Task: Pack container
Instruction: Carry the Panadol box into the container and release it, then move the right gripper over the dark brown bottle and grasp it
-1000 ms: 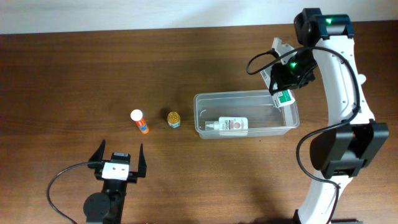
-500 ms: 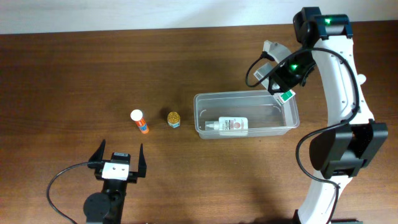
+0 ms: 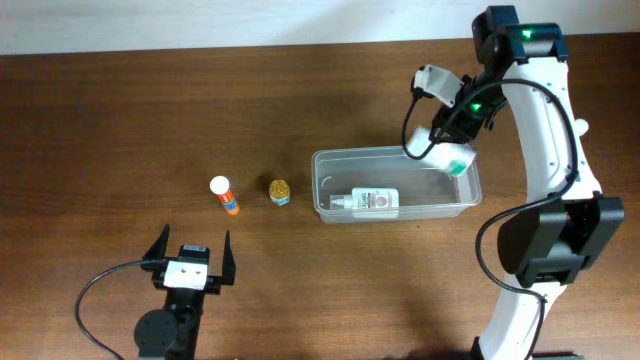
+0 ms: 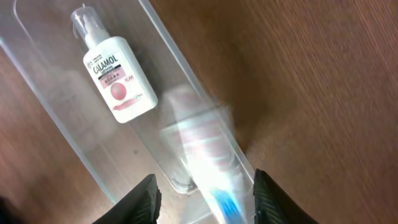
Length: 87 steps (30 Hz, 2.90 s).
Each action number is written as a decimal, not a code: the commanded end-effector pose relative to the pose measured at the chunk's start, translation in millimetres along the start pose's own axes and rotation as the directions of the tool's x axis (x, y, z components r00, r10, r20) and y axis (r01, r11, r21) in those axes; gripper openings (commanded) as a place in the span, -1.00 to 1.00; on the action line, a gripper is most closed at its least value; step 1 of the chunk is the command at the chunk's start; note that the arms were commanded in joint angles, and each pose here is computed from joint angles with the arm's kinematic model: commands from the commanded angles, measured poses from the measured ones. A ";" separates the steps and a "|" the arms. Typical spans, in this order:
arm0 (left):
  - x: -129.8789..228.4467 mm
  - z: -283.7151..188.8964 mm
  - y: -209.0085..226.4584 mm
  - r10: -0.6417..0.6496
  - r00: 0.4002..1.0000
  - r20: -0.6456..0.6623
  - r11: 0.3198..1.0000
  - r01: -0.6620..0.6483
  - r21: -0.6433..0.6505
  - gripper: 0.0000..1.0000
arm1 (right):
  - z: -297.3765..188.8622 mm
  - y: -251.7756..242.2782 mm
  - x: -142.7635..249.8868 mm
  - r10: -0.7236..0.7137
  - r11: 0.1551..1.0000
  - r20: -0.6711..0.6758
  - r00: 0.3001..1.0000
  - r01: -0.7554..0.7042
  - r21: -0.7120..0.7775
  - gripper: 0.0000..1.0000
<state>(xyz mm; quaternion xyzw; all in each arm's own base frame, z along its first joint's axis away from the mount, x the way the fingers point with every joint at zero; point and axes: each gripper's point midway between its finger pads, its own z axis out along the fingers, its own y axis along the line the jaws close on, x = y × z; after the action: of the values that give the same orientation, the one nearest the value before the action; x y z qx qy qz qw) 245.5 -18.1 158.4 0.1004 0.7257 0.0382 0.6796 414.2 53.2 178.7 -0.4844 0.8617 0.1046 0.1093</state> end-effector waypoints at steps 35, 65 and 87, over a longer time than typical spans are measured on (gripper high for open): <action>2.0 -0.1 1.9 0.015 1.000 -0.006 1.000 -0.015 -0.009 0.99 | -48.7 -147.7 136.7 0.814 0.412 0.283 0.507 -0.848 0.334 0.18; 2.0 -0.1 1.9 0.015 1.000 -0.006 1.000 -0.015 -0.009 0.99 | -9.8 -199.2 240.3 0.798 0.464 0.244 0.550 -0.821 0.334 0.51; 2.0 -0.1 1.9 0.015 1.000 -0.006 1.000 -0.015 -0.009 0.99 | 22.3 -204.1 251.2 0.807 0.485 0.201 0.555 -0.818 0.310 -0.29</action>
<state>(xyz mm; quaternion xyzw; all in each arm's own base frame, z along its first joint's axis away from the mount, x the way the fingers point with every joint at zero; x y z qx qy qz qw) 245.5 -18.1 158.4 0.1005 0.7256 0.0383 0.6796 463.4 -248.9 79.2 0.0094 0.9881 -0.0225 0.1517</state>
